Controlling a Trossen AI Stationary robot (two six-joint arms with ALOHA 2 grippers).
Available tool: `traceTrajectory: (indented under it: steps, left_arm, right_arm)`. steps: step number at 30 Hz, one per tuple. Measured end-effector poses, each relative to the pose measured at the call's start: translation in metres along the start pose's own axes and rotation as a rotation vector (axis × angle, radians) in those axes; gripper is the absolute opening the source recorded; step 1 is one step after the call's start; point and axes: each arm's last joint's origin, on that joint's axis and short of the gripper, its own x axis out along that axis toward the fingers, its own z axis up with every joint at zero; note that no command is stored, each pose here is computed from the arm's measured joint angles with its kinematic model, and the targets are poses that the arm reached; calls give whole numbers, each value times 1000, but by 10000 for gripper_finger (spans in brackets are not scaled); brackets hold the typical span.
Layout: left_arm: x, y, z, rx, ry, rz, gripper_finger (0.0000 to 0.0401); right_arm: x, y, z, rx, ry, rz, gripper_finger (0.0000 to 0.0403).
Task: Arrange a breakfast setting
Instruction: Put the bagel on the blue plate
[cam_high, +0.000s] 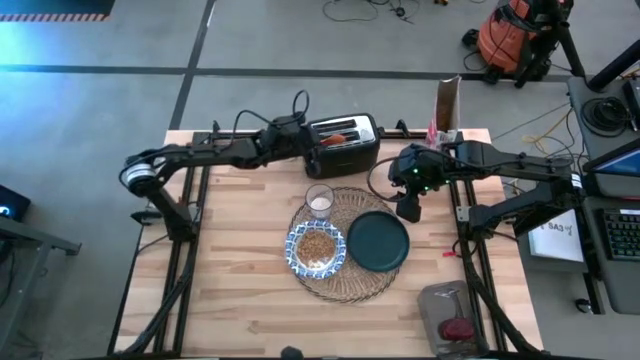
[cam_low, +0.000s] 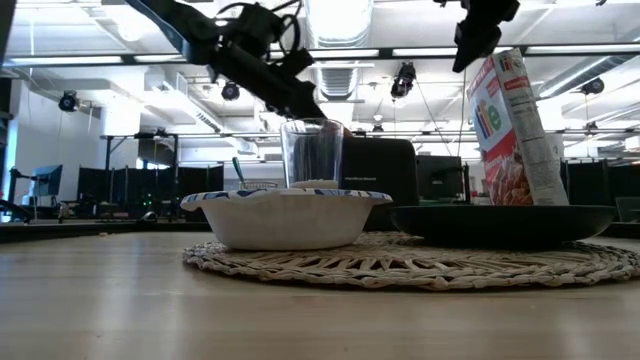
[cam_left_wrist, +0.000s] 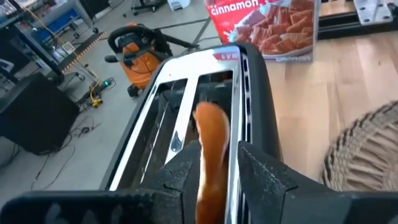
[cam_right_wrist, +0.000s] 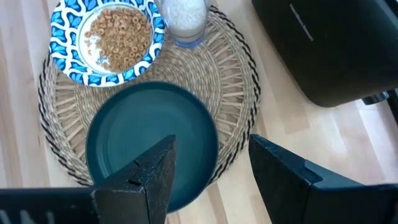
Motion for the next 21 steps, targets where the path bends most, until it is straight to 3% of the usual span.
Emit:
traceTrajectory:
  steps: [13, 17, 21]
  left_arm:
    - [29, 8, 3, 7, 126, 7, 140]
    - [28, 8, 4, -3, 120, 8, 117]
    - [22, 9, 6, -6, 125, 7, 69]
  right_arm:
    - [3, 0, -2, -3, 14, -1, 192]
    - [4, 0, -2, -9, 16, -1, 192]
    - [4, 0, -3, -8, 19, -1, 192]
